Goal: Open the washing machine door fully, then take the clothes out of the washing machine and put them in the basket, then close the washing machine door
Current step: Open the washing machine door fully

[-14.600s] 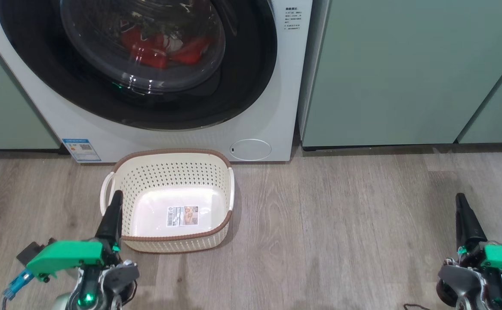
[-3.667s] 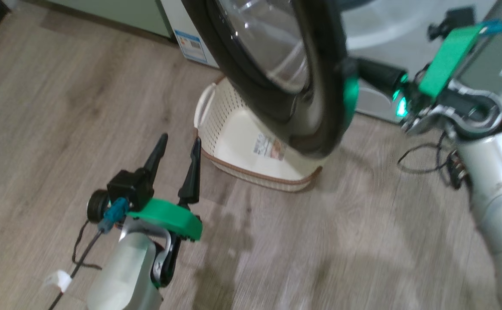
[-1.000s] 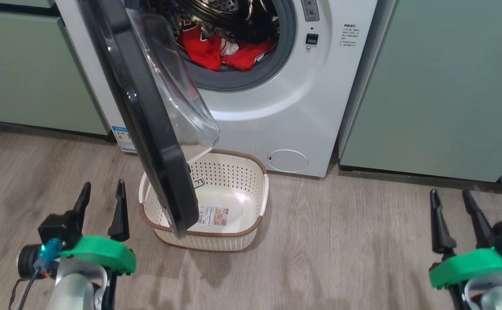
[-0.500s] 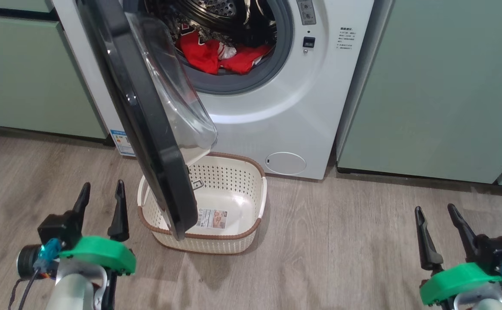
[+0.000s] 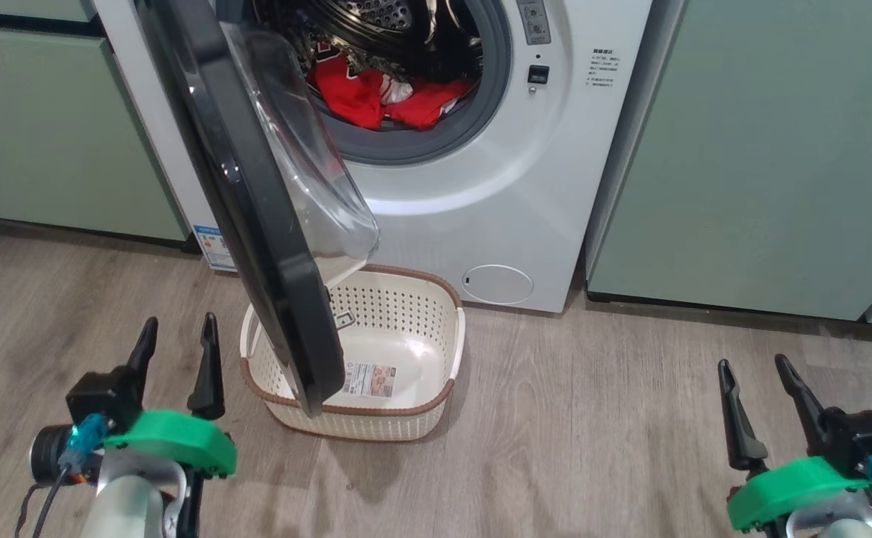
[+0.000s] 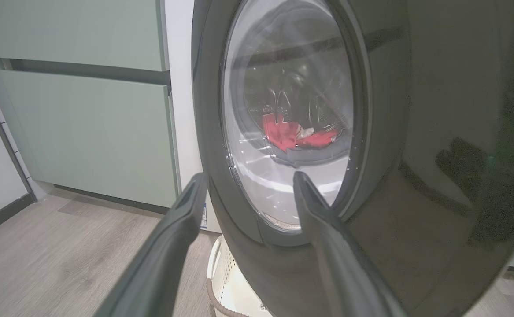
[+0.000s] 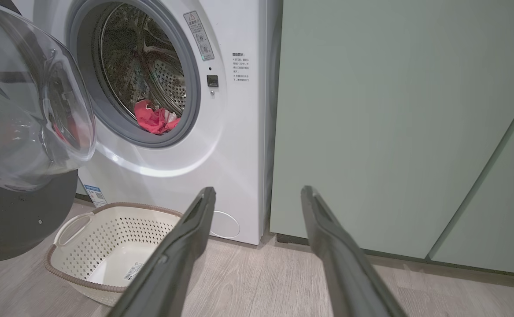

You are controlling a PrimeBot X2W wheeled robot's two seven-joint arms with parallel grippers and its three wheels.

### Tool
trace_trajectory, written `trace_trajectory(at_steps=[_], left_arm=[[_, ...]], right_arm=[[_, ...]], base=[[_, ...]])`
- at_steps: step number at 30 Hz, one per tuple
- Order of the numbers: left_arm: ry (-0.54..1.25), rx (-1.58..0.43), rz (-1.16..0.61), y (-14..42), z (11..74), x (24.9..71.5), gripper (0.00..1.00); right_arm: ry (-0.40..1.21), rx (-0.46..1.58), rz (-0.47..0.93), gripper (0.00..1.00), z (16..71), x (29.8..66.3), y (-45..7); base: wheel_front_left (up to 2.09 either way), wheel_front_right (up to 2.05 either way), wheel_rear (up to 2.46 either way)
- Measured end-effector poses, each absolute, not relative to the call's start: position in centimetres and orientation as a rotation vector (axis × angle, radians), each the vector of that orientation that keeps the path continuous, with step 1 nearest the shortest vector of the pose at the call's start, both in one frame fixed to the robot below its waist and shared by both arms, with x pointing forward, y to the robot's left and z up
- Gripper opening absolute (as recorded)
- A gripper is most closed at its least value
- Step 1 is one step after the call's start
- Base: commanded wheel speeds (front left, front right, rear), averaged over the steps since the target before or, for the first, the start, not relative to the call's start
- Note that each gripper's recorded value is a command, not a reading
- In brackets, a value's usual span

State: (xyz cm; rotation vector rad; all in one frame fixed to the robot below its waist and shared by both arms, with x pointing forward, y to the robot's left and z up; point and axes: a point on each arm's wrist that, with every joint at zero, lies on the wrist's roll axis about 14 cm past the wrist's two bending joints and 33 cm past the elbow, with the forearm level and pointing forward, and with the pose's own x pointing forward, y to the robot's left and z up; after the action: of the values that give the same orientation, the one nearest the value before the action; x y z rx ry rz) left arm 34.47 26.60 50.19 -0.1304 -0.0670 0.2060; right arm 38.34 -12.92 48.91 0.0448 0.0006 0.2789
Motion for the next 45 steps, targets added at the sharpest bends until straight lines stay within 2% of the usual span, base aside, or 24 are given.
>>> trace_trajectory(at_steps=[12,13,14,15,23,26,30,34,39,45], left_arm=[[-0.063,-0.13,0.218,27.0,50.0,34.2,1.0],[-0.063,-0.13,0.22,27.0,50.0,34.2,0.74],[-0.063,-0.13,0.221,27.1,50.0,34.1,0.42],[-0.063,-0.13,0.224,27.2,50.0,34.1,0.0],[-0.207,-0.221,0.393,32.3,53.3,32.4,0.0],[-0.338,-0.231,0.432,34.1,57.2,32.1,0.0],[-0.542,-0.244,0.396,33.9,63.8,32.5,0.0],[-0.703,-0.272,0.277,31.0,69.7,33.2,0.0],[-0.821,-0.255,0.073,24.9,76.0,33.1,0.0],[-0.809,-0.19,-0.211,15.6,78.6,32.7,0.0]], right_arm=[[0.017,0.044,0.295,1.0,48.4,38.4,-12.4],[0.017,0.044,0.298,1.0,48.4,38.4,-12.3],[0.018,0.044,0.3,1.0,48.4,38.4,-12.2],[0.018,0.044,0.302,1.0,48.4,38.5,-12.1],[0.026,0.048,0.316,1.0,48.1,38.7,-11.5],[0.026,0.047,0.321,1.0,48.1,38.7,-11.3],[0.022,0.055,0.329,1.0,48.3,38.7,-10.8],[0.022,0.057,0.333,1.0,48.3,38.7,-10.6],[0.02,0.058,0.333,1.0,48.4,38.6,-10.6],[0.021,0.057,0.328,1.0,48.3,38.5,-10.8]], base=[[0.0,0.0,0.0],[0.0,0.0,0.0],[0.0,0.0,0.0],[0.0,0.0,0.0],[0.0,0.0,0.0],[0.0,0.0,0.0],[0.0,0.0,0.0],[0.0,0.0,0.0],[0.0,0.0,0.0],[0.0,0.0,0.0]])
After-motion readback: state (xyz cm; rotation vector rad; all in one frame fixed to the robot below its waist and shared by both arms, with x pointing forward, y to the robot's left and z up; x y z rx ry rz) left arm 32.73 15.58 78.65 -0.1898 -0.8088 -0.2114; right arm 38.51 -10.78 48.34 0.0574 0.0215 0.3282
